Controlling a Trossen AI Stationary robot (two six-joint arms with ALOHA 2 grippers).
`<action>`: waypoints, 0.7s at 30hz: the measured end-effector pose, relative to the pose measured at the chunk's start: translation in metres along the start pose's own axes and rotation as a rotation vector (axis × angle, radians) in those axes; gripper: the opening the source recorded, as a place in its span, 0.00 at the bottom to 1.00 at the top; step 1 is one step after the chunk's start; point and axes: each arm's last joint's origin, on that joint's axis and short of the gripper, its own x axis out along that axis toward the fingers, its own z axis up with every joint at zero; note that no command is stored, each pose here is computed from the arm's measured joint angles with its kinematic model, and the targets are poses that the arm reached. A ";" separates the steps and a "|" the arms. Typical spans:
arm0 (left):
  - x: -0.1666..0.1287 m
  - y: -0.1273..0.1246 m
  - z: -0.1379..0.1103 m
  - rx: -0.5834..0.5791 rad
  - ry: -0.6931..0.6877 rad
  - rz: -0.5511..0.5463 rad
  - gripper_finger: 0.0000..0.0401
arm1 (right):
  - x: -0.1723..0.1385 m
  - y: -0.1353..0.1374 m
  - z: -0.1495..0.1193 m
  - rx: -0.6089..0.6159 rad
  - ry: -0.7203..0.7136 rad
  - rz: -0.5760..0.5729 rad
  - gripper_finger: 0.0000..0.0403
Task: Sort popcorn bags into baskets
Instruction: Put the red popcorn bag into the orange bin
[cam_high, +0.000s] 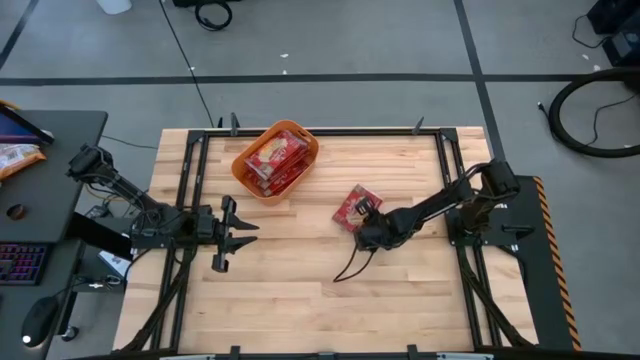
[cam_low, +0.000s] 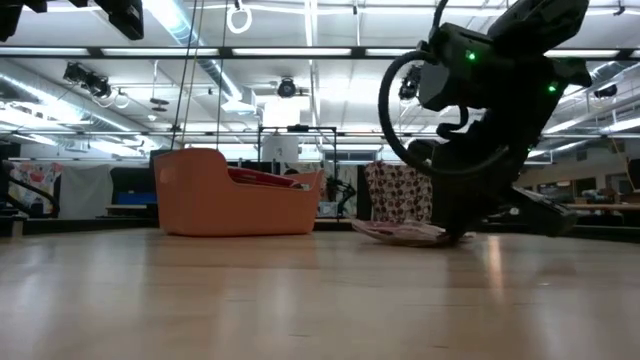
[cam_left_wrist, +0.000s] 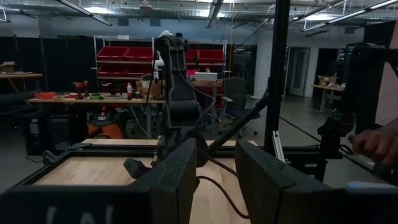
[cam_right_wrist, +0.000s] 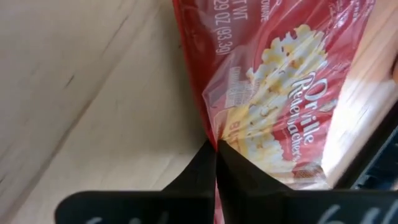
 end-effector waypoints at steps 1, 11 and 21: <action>0.000 0.000 0.000 0.000 0.000 0.000 0.29 | -0.002 0.000 0.001 -0.010 0.011 -0.008 0.01; 0.000 0.000 0.000 0.002 0.000 0.000 0.29 | -0.027 -0.014 0.018 0.013 0.049 -0.135 0.01; 0.000 0.000 0.000 0.002 0.001 0.000 0.29 | -0.058 -0.038 0.034 0.091 0.049 -0.208 0.01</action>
